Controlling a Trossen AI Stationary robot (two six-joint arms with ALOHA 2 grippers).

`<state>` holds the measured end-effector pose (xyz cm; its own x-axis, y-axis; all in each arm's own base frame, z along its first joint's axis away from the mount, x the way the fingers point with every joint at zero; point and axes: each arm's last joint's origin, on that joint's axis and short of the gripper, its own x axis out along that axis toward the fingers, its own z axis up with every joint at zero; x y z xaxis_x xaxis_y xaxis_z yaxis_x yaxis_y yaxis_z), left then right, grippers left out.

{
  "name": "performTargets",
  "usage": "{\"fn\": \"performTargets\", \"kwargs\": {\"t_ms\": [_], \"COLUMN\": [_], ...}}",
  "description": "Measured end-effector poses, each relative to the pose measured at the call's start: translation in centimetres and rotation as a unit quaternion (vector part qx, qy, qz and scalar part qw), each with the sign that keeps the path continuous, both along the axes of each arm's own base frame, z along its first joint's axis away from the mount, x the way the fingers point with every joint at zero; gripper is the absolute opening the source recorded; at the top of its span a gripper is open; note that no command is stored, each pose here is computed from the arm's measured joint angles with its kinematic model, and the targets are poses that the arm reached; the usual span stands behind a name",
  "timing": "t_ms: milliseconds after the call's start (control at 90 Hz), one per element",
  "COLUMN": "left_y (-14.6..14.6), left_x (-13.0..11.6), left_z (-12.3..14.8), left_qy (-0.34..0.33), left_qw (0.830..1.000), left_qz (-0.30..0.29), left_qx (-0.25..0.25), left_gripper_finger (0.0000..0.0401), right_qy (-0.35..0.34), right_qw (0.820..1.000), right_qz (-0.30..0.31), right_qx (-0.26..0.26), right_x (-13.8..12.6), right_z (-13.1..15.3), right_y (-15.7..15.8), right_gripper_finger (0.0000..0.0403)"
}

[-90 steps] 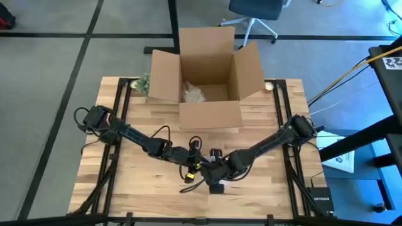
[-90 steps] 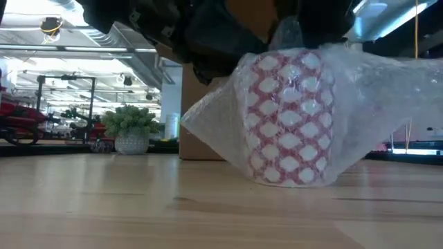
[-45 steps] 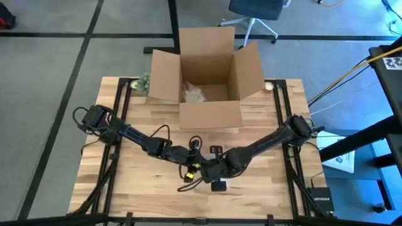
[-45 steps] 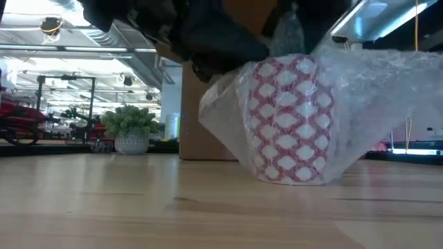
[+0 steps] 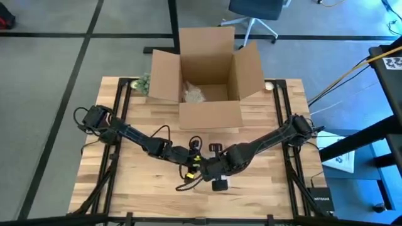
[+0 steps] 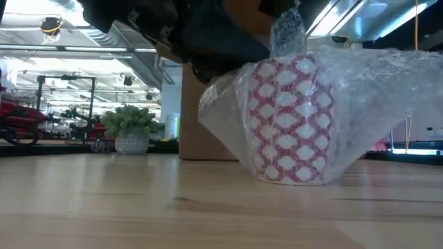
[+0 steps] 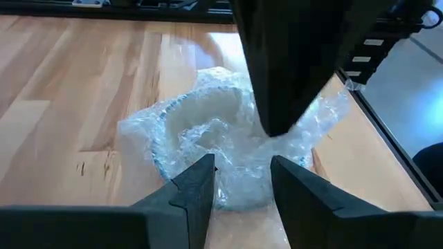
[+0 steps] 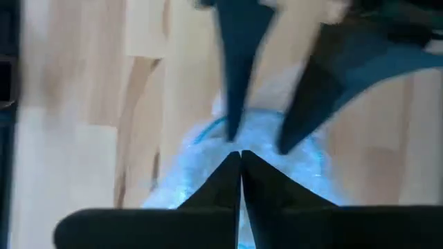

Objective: Wrap mug
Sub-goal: Wrap the red mug with the bubble wrap

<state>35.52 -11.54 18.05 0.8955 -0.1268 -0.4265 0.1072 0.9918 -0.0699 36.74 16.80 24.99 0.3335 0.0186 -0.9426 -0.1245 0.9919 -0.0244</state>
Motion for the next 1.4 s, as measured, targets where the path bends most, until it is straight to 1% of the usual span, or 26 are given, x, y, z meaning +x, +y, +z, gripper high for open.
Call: {"fn": "performTargets", "kwargs": {"t_ms": [133,256,356,433,511,622,689,756,844,944,1022,1144,1211,1322,1400], "left_y": [0.0,-0.2,-0.8,-1.0,-0.8,0.1,0.6,1.1,1.9,2.8,3.2,3.0,2.3,0.9,0.0], "left_x": [0.0,-0.1,-0.8,-1.5,-2.3,-3.6,-4.3,-4.5,-4.4,-3.7,-2.7,-1.3,-0.9,-0.6,-0.8], "left_z": [0.0,0.1,1.0,2.2,3.2,3.9,4.4,4.2,2.8,1.6,0.8,-0.3,-0.5,-0.5,-0.4], "left_qy": [0.001,-0.001,-0.003,-0.005,0.009,0.046,0.056,0.072,0.108,0.116,0.112,0.088,0.065,0.037,0.032], "left_qw": [1.000,1.000,1.000,1.000,1.000,0.996,0.992,0.986,0.979,0.977,0.982,0.994,0.997,0.998,0.998], "left_qz": [0.000,-0.002,-0.013,-0.019,-0.003,0.041,0.070,0.093,0.102,0.101,0.072,0.003,-0.029,-0.046,-0.046], "left_qx": [0.001,-0.001,-0.001,0.002,0.021,0.068,0.094,0.117,0.139,0.151,0.133,0.064,0.040,0.017,0.000], "left_gripper_finger": [0.0127,0.0127,0.0127,0.0127,0.0127,0.0127,0.0127,0.0127,0.0127,0.0127,0.0127,0.0127,0.0127,0.0127,0.0127], "right_qy": [-0.008,-0.013,-0.020,-0.019,-0.021,-0.024,-0.026,-0.027,-0.025,-0.027,-0.029,-0.028,-0.029,-0.031,-0.041], "right_qw": [1.000,1.000,0.999,0.998,0.999,0.999,0.999,1.000,1.000,1.000,0.999,0.999,0.999,0.999,0.998], "right_qz": [-0.001,-0.024,-0.042,-0.047,-0.038,-0.022,-0.012,-0.008,-0.004,0.008,0.009,0.010,0.010,0.024,0.056], "right_qx": [0.027,0.013,0.020,0.022,0.021,0.017,0.014,0.013,0.014,0.011,0.011,0.011,0.011,0.011,0.010], "right_x": [0.5,0.1,-0.3,-0.3,-0.2,0.0,0.0,0.0,0.0,0.1,0.1,0.1,0.1,0.1,0.2], "right_z": [-2.7,-5.2,-6.1,-6.3,-6.3,-6.1,-6.0,-6.0,-6.0,-6.0,-6.0,-6.0,-6.0,-6.0,-6.0], "right_y": [-0.7,-1.2,-1.3,-1.3,-1.3,-1.2,-1.1,-1.1,-1.1,-1.1,-1.1,-1.1,-1.0,-0.9,-0.6], "right_gripper_finger": [0.0001,0.0001,0.0000,0.0001,0.0001,0.0001,0.0001,0.0001,0.0001,0.0001,0.0001,0.0001,0.0001,0.0001,0.0001]}}
